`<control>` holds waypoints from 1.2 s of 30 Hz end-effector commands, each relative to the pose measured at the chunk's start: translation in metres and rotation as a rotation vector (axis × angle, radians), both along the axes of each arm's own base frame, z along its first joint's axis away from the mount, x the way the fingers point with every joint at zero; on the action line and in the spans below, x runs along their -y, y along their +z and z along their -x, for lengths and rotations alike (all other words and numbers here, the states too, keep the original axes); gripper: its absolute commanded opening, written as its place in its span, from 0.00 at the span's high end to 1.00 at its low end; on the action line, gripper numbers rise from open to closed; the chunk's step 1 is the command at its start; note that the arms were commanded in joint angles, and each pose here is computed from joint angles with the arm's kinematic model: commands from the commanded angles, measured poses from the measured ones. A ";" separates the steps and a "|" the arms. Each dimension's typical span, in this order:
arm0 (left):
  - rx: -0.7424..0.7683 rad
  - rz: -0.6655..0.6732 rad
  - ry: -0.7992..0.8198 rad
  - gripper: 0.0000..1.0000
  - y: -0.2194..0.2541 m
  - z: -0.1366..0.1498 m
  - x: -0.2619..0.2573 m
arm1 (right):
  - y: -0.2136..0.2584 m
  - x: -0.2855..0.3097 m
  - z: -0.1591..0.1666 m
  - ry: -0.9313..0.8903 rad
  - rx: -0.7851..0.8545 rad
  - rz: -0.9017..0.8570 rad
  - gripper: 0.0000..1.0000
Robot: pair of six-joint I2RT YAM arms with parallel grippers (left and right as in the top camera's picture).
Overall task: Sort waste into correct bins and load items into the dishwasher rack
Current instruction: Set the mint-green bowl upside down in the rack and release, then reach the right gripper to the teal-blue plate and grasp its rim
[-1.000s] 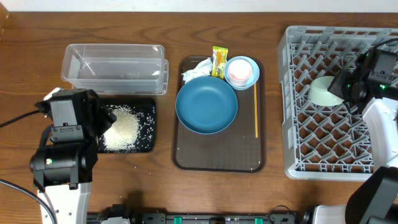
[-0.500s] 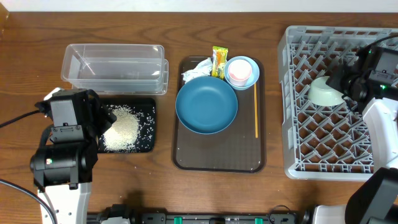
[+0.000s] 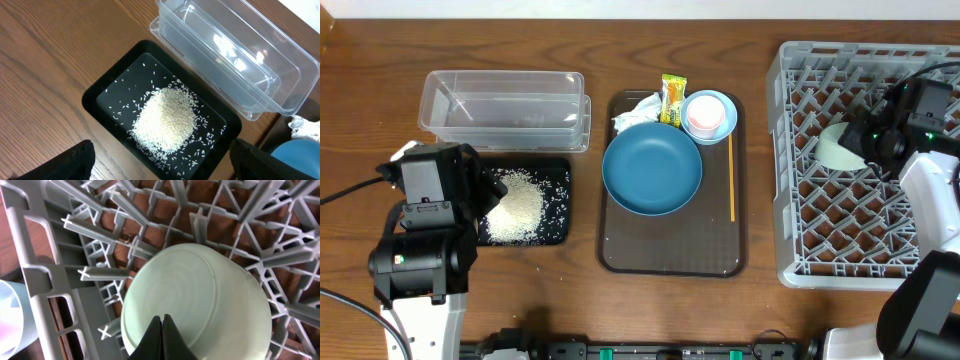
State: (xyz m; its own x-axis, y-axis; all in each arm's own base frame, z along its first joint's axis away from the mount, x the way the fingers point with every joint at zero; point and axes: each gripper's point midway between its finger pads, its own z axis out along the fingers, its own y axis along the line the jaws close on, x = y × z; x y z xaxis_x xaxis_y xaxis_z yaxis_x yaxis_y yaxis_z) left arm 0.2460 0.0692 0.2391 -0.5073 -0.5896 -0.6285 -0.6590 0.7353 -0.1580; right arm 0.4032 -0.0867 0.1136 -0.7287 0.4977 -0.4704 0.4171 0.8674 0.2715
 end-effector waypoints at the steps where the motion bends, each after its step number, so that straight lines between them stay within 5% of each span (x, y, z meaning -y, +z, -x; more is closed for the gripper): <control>1: 0.008 -0.008 0.003 0.12 0.004 0.000 -0.002 | -0.004 0.010 0.009 -0.044 -0.044 0.035 0.99; 15: 0.008 -0.008 0.003 0.12 0.005 0.000 -0.002 | 0.084 0.025 0.050 -0.156 0.108 0.075 0.97; 19: 0.008 -0.008 0.003 0.12 0.005 0.000 -0.002 | 0.132 -0.022 0.053 0.003 0.280 -0.070 0.80; 20: 0.008 -0.008 0.003 0.12 0.005 0.000 -0.002 | 0.143 -0.035 0.054 0.052 0.319 -0.113 0.56; 21: 0.008 -0.008 0.003 0.12 0.004 0.000 -0.002 | 0.156 -0.051 0.057 0.113 0.362 -0.164 0.19; 22: 0.008 -0.008 0.003 0.12 0.005 0.000 -0.002 | 0.168 -0.067 0.060 0.180 0.403 -0.216 0.04; 28: 0.008 -0.008 0.003 0.12 0.005 0.000 -0.002 | 0.199 -0.131 0.073 0.438 0.490 -0.379 0.01; 36: 0.008 -0.008 0.003 0.12 0.005 0.000 -0.002 | 0.155 -0.219 0.091 0.774 0.339 -0.279 0.01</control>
